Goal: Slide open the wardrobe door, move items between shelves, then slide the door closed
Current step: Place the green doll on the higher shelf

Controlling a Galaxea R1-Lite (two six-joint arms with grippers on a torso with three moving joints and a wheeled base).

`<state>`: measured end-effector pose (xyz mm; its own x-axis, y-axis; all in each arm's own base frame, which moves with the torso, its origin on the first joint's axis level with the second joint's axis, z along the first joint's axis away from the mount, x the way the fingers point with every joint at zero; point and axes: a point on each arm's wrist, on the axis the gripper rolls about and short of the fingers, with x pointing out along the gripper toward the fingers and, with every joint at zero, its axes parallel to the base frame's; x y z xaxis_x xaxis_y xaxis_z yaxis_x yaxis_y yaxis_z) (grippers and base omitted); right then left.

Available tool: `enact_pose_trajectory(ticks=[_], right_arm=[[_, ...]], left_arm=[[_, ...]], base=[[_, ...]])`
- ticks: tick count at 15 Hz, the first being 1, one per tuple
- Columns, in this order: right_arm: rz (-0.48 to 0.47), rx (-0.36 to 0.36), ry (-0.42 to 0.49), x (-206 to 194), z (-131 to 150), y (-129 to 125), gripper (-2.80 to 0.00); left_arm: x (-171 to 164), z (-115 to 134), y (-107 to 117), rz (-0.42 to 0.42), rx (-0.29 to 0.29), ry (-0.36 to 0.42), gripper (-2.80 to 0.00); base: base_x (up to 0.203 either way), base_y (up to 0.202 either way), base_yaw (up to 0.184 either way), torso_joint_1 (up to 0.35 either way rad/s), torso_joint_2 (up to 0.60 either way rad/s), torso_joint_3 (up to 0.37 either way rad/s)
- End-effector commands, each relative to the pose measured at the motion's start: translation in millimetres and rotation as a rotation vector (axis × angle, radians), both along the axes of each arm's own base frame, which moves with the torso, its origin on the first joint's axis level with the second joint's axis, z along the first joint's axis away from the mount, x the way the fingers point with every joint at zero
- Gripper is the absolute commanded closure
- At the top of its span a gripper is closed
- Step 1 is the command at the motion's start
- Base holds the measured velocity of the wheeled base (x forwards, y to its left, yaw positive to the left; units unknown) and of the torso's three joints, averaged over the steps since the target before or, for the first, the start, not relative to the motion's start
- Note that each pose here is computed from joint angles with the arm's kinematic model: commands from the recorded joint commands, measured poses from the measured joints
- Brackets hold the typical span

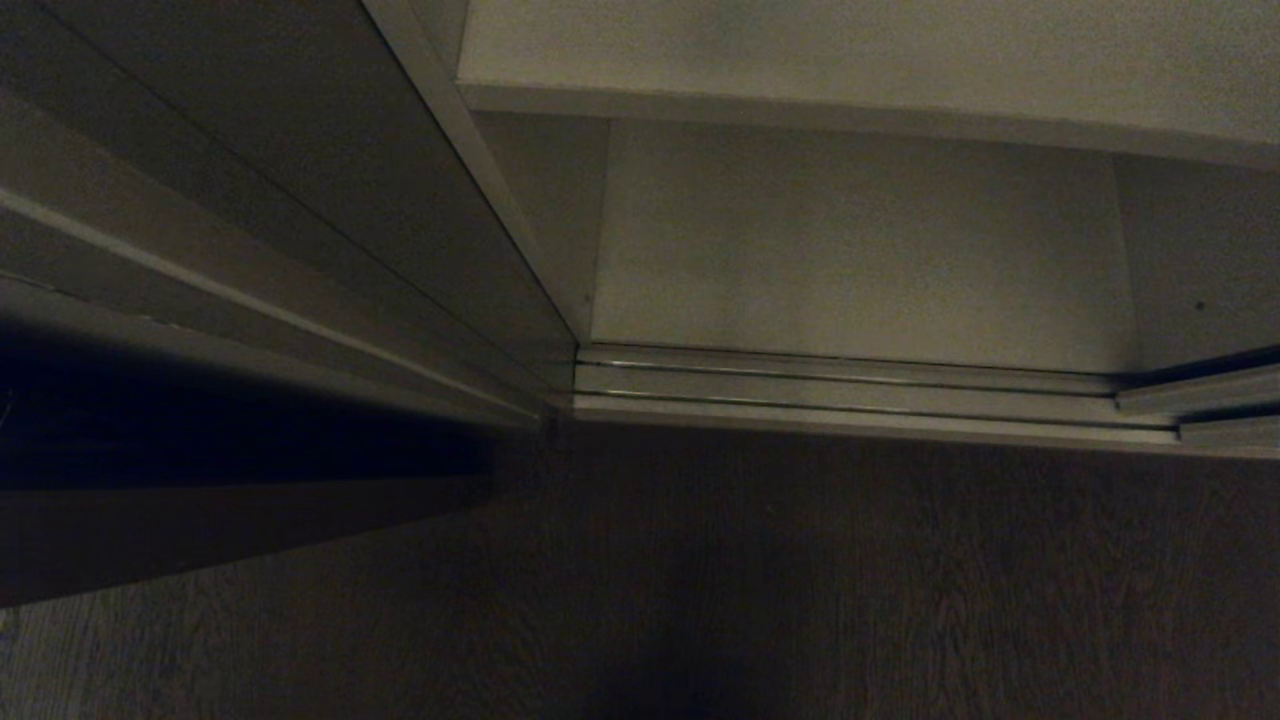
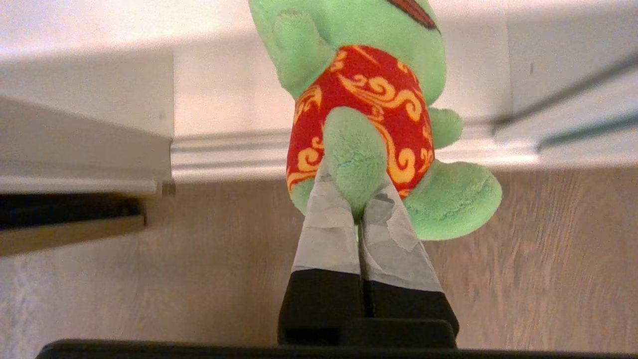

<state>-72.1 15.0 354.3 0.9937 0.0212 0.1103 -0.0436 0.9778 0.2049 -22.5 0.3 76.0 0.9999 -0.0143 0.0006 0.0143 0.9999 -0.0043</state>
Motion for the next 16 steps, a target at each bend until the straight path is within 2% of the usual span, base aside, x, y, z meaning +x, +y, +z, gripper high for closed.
enact_pose_trajectory(ticks=[1, 5, 7, 11, 13, 16], right_arm=[[-0.011, 0.001, 0.016, 40, 24, -6, 0.0], [-0.078, -0.04, -0.115, 105, 58, -18, 0.0], [-0.132, -0.081, -0.137, 142, 66, -25, 0.0], [-0.227, -0.103, -0.157, 204, 75, -38, 0.0], [-0.275, -0.116, -0.197, 213, 82, -42, 0.0], [-0.285, -0.145, -0.22, 218, 88, -43, 0.0]], left_arm=[[0, 0, 0, -0.001, 0.0, -0.001, 0.0], [0, 0, 0, -0.001, 0.0, -0.001, 0.0], [0, 0, 0, -0.001, 0.0, -0.001, 0.0], [0, 0, 0, 0.0, 0.0, 0.0, 0.0], [0, 0, 0, 0.0, 0.0, 0.001, 0.0], [0, 0, 0, 0.0, 0.0, -0.001, 0.0]], base=[[0.0, 0.0, 0.0, 0.0, 0.0, 0.0], [0.0, 0.0, 0.0, 0.0, 0.0, 0.0], [0.0, 0.0, 0.0, 0.0, 0.0, 0.0], [0.0, 0.0, 0.0, 0.0, 0.0, 0.0], [0.0, 0.0, 0.0, 0.0, 0.0, 0.0], [0.0, 0.0, 0.0, 0.0, 0.0, 0.0]])
